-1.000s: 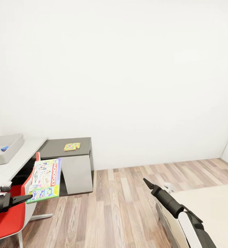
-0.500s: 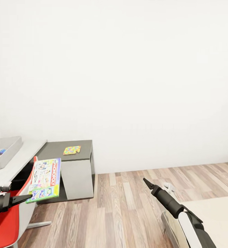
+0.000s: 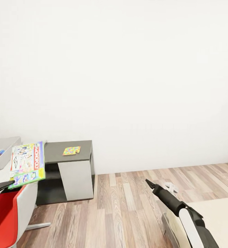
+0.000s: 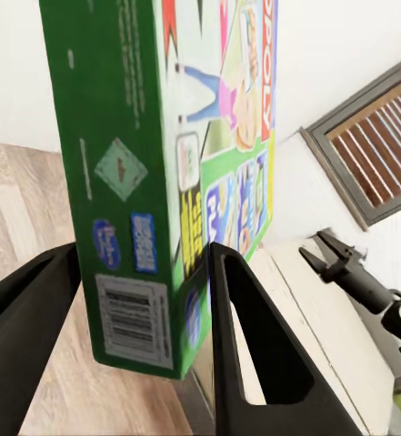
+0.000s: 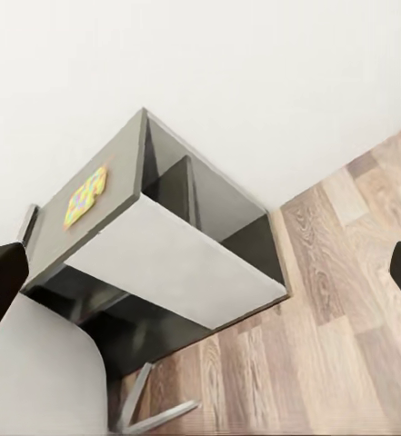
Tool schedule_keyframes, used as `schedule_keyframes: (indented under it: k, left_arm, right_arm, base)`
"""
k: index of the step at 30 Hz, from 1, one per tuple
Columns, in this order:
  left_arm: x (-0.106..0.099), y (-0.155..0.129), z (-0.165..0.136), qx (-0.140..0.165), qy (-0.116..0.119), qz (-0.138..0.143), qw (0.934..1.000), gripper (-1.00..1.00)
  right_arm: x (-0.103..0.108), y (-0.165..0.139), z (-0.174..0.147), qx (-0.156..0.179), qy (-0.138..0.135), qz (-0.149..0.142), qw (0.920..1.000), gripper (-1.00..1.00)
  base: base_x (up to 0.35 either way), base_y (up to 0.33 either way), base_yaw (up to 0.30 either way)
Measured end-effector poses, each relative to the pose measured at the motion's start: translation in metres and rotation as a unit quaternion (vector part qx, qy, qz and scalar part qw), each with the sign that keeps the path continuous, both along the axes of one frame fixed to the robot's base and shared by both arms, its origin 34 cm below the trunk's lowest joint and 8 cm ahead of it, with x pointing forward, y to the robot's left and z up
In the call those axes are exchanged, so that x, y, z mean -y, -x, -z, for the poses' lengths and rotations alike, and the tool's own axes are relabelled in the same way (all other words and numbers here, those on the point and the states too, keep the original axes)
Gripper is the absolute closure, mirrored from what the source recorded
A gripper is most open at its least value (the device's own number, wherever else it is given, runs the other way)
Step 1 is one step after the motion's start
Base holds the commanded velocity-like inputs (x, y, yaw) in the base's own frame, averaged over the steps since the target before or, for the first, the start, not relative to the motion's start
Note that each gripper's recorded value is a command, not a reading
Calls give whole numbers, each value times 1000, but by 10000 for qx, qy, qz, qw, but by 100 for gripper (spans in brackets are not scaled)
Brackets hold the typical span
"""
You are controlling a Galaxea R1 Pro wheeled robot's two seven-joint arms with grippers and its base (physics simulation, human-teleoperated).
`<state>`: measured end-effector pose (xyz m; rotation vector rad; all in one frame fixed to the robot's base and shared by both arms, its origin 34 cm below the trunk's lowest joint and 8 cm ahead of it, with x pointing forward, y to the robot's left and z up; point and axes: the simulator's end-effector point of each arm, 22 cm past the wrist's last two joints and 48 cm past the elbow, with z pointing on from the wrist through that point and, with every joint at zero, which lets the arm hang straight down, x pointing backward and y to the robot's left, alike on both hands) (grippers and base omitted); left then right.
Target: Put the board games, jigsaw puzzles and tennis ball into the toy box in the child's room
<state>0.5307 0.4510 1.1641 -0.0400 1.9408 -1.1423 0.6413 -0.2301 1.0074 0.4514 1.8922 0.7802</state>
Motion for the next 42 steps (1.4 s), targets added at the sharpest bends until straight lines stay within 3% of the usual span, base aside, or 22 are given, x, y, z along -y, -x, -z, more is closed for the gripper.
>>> schedule_keyframes:
  k: [4,9,12,27,42]
  left_arm:
    - [-4,1,-16,188,62,6,9998,100]
    - [-2,1,-24,313,53,46,9995,100]
    - [0,1,-24,325,70,60,9994,100]
    - [8,0,-22,357,228,80,9991,100]
    - [10,0,-20,349,214,104,9991,100]
  right_arm:
    - [-9,-2,-4,-45,64,-94,9999,-100]
    - [-50,-18,-48,221,144,-640,9976,-100]
    - [-58,-20,-55,252,173,-773,9965,-100]
    - [-67,-16,-65,438,83,-985,9941,-100]
    - [-68,-14,-65,444,64,-1014,9938,-100]
  base:
    - [0,0,0]
    - [0,0,0]
    - [0,0,0]
    - [10,0,79]
    - [288,0,286]
